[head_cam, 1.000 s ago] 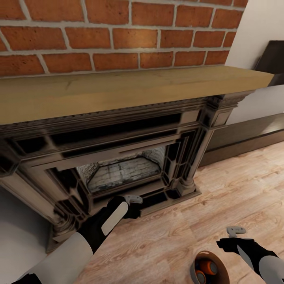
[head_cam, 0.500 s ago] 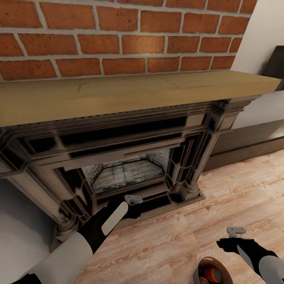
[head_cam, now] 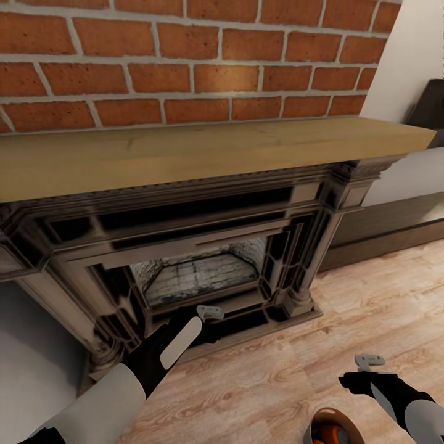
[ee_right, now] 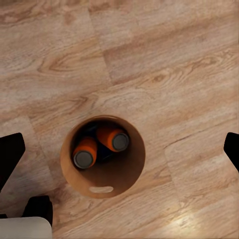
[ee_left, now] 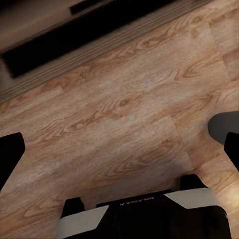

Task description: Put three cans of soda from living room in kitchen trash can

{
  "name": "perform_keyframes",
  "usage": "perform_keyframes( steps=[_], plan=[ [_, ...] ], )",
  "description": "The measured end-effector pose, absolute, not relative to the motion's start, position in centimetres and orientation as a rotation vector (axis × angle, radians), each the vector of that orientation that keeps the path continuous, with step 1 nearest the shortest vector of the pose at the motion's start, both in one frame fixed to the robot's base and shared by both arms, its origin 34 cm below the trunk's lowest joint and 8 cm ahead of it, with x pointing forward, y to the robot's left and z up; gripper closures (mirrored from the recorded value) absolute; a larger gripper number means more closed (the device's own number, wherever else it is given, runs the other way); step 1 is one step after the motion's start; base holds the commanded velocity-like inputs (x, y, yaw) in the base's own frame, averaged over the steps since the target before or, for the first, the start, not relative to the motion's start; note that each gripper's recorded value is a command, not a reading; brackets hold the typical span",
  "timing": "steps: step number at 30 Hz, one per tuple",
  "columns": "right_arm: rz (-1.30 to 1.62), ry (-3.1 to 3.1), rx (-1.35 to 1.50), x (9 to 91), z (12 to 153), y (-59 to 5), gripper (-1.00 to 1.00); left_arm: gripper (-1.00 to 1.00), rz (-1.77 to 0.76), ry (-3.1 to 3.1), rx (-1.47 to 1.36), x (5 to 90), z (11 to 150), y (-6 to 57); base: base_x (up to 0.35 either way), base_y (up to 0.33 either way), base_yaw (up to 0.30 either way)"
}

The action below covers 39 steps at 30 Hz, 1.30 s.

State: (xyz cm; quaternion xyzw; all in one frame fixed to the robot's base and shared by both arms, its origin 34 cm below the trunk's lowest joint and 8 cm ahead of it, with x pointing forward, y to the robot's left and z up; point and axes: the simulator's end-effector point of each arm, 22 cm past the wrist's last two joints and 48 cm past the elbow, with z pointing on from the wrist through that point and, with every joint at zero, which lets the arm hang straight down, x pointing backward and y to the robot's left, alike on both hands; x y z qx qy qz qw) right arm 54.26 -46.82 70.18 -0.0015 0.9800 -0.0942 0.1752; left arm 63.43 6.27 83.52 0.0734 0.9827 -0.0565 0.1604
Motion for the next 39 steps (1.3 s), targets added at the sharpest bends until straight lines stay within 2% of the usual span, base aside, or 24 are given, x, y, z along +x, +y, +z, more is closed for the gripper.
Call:
perform_keyframes(
  steps=[39],
  plan=[
    [-0.254,2.664,0.018,57.0,73.3,-46.6,-1.0,-1.0,-0.142,2.777,0.216,63.4,85.3,6.2,0.0,0.0,0.0]
  ],
)
